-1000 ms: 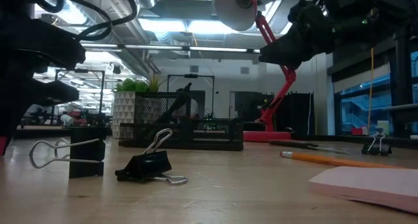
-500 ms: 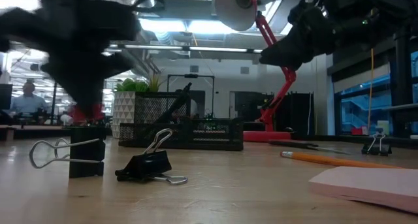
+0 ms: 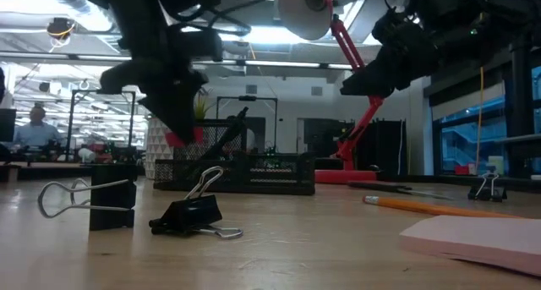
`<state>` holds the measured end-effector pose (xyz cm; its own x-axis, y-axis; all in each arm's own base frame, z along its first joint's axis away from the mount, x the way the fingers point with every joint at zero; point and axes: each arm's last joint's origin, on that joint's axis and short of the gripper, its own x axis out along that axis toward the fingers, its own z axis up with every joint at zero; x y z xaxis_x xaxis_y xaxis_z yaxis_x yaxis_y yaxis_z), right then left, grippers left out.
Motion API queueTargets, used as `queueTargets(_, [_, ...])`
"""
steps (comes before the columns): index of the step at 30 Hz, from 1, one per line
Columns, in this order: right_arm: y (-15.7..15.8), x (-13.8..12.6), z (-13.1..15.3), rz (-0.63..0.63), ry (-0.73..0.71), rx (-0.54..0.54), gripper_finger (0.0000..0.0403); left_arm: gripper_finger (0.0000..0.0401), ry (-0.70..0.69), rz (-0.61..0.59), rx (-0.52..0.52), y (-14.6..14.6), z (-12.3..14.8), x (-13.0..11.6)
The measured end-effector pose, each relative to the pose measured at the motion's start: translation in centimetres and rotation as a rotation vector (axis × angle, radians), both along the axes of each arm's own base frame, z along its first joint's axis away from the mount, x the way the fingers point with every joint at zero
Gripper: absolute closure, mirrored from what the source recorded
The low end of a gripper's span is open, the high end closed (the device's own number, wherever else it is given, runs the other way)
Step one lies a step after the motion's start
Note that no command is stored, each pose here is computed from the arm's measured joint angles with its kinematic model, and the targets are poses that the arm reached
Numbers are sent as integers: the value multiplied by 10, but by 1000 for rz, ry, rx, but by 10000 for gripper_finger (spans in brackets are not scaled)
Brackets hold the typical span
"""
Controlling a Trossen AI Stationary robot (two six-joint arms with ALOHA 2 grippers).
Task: Pick and place office supplies into organizer
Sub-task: Put the red eraser into the black desk organizer
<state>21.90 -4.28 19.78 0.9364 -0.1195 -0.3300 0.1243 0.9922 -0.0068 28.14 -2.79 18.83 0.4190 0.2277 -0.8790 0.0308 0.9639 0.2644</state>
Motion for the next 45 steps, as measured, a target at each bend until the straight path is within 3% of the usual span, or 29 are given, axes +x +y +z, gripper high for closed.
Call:
queueTargets(9, [0, 0, -1, -1, 11, 0, 214, 383, 15, 13, -1, 3, -9, 5])
queueTargets(22, [0, -1, -3, -3, 27, 8, 214, 379, 128, 28, 35, 3, -43, 13])
queueTargets(35, [0, -1, -3, -3, 31, 10, 214, 369, 126, 36, 46, 3, -44, 14])
queueTargets(45, [0, -1, -3, -3, 36, 11, 214, 325, 115, 63, 56, 4, -43, 14])
